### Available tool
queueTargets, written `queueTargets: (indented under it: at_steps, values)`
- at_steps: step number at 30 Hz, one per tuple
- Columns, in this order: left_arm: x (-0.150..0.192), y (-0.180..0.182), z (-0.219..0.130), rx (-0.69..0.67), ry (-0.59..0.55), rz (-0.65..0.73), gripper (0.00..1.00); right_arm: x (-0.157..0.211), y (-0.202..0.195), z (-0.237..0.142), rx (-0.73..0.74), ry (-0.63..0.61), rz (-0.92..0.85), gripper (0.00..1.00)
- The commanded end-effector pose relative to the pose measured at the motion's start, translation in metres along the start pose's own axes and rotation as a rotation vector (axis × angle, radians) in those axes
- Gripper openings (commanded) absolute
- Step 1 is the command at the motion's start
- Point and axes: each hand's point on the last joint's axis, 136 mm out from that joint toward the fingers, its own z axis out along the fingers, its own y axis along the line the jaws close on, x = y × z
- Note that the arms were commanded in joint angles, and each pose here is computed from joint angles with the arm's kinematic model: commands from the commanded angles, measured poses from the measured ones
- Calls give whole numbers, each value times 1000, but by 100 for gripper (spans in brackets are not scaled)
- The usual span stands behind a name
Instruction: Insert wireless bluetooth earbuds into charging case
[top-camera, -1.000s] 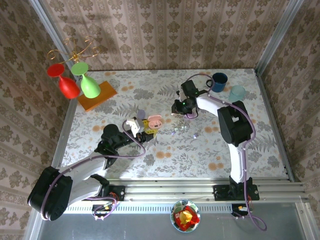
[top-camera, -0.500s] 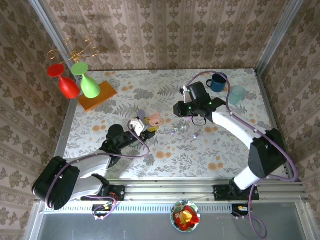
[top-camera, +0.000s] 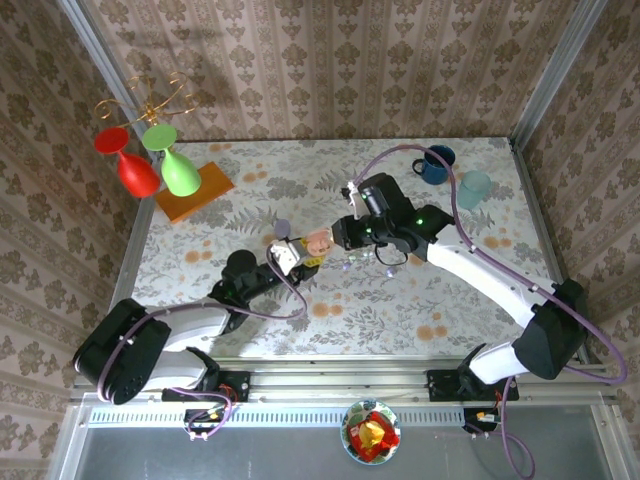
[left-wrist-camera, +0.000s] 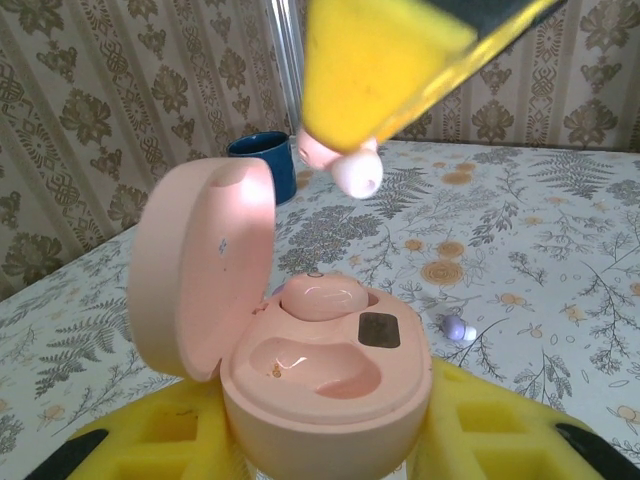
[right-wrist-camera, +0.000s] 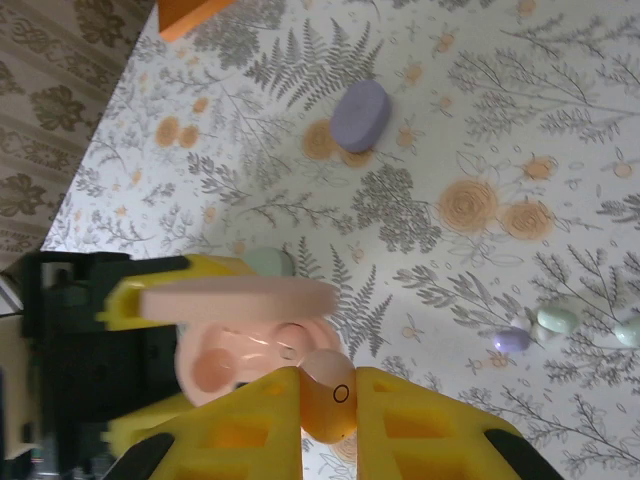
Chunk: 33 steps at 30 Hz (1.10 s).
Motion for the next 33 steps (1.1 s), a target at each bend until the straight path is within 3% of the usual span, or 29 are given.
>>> queueTargets:
  at_steps: [1,29,33]
  values:
    - [-24,7,9,-32,-70,56,32,-5,11,1,0,3,-33,17]
    - [-32,9,21,-53,-92,30,33,14,22,24,-27,82,-60,18]
    - [-33,8,21,-40,-98,32,33,16,20,28,-20,92,-58,24]
